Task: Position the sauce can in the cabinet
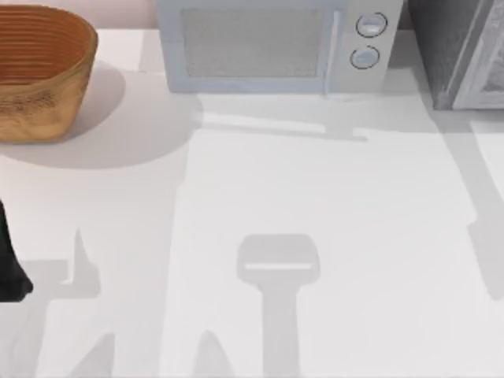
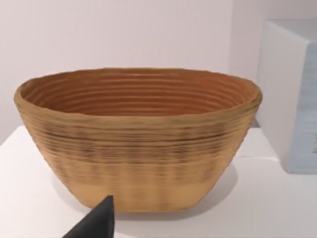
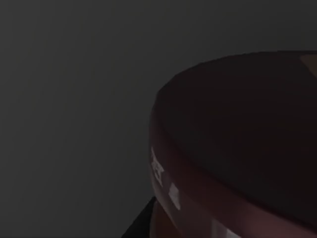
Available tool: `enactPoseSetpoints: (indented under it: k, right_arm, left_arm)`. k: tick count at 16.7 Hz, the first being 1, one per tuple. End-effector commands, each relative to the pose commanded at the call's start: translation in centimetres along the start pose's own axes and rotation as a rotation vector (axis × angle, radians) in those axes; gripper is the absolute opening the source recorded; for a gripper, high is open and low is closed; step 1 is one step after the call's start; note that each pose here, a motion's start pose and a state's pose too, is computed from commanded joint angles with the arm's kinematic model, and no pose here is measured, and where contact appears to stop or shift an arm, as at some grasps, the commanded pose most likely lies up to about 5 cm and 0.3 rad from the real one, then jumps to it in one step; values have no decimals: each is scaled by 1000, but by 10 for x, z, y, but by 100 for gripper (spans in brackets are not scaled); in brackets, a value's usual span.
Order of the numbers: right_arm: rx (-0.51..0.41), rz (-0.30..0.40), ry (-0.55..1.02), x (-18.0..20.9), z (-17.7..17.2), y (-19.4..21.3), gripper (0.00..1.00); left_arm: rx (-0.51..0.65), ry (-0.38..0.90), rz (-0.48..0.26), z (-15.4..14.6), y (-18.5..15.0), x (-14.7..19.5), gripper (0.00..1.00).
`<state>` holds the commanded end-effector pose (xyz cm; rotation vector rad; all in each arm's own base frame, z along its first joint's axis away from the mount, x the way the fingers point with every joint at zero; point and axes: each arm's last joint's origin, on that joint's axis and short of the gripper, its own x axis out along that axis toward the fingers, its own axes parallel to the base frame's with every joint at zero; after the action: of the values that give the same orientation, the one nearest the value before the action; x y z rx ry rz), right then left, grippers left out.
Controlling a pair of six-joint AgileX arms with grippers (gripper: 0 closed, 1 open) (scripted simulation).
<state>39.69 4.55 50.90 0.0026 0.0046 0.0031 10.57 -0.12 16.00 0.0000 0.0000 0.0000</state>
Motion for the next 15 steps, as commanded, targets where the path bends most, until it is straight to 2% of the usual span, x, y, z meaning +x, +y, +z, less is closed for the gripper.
enactPoseSetpoints:
  k: [1, 14, 15]
  right_arm:
    - [0, 0, 0, 0, 0, 0, 0]
    - [0, 0, 0, 0, 0, 0, 98]
    - [0, 0, 0, 0, 0, 0, 100]
  left_arm:
    - [0, 0, 0, 0, 0, 0, 100]
    - [0, 0, 0, 0, 0, 0, 100]
    - [0, 0, 0, 0, 0, 0, 100]
